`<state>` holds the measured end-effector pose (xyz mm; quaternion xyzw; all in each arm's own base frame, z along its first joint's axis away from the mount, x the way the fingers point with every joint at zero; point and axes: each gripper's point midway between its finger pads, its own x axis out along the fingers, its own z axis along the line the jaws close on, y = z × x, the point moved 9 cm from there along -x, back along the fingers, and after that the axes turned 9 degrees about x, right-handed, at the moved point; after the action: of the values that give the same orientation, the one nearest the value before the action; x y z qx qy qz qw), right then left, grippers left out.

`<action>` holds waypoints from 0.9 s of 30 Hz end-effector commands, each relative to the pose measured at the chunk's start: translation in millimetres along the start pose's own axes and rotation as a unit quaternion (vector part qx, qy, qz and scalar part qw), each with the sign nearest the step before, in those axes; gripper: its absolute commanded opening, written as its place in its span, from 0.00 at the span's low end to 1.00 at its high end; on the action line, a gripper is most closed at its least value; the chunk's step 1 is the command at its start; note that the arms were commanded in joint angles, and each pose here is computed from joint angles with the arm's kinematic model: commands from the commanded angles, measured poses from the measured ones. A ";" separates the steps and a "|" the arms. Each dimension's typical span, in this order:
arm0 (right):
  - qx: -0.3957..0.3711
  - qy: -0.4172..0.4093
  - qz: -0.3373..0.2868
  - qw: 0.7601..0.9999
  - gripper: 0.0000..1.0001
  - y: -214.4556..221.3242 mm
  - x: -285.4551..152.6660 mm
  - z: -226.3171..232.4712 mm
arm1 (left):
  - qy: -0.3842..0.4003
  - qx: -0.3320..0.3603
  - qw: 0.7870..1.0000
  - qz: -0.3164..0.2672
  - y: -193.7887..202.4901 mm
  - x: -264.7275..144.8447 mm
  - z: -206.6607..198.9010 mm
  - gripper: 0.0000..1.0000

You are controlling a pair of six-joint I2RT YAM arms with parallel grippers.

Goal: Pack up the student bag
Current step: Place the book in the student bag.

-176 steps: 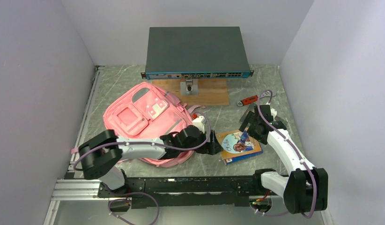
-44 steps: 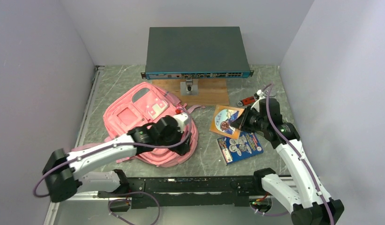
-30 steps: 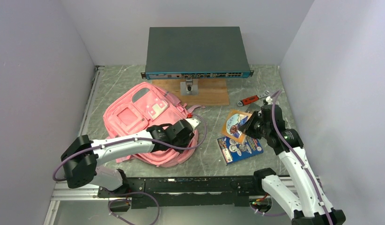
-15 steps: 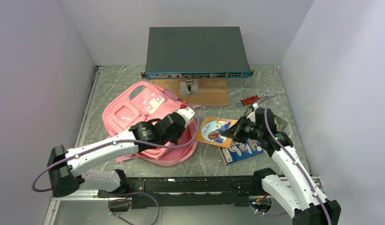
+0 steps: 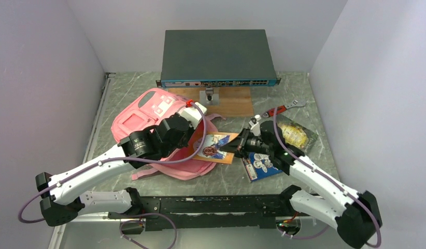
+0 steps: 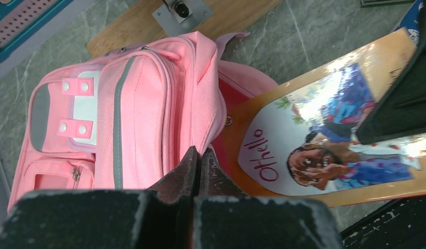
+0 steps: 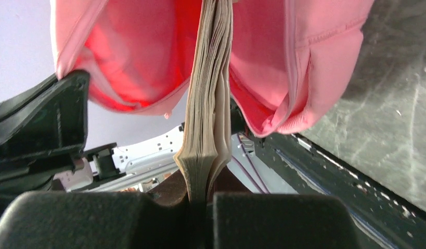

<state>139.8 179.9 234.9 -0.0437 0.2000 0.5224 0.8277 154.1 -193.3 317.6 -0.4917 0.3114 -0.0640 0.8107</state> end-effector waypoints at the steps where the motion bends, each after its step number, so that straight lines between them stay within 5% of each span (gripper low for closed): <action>1: -0.016 -0.082 -0.040 0.996 0.00 -2.8 27.0 36.4 | -0.029 -0.032 0.996 -0.084 -39.6 -24.4 22.2 0.00; 24: -0.023 -0.114 -0.137 0.984 0.00 -12.3 225.5 52.8 | 0.021 0.011 0.995 -0.096 -56.3 -45.7 29.6 0.00; 25: -0.022 -0.106 -0.144 0.984 0.02 -14.6 236.5 50.3 | 0.020 0.011 0.995 -0.098 -57.1 -46.5 30.3 0.00; 27: -0.011 -0.100 -0.140 0.985 0.22 -17.1 252.1 38.5 | 0.018 0.010 0.995 -0.100 -57.6 -47.0 30.9 0.00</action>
<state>237.5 372.4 159.4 -0.0676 0.1612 0.4390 0.8813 144.6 -176.7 347.7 -0.4461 0.3322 -0.0883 0.8263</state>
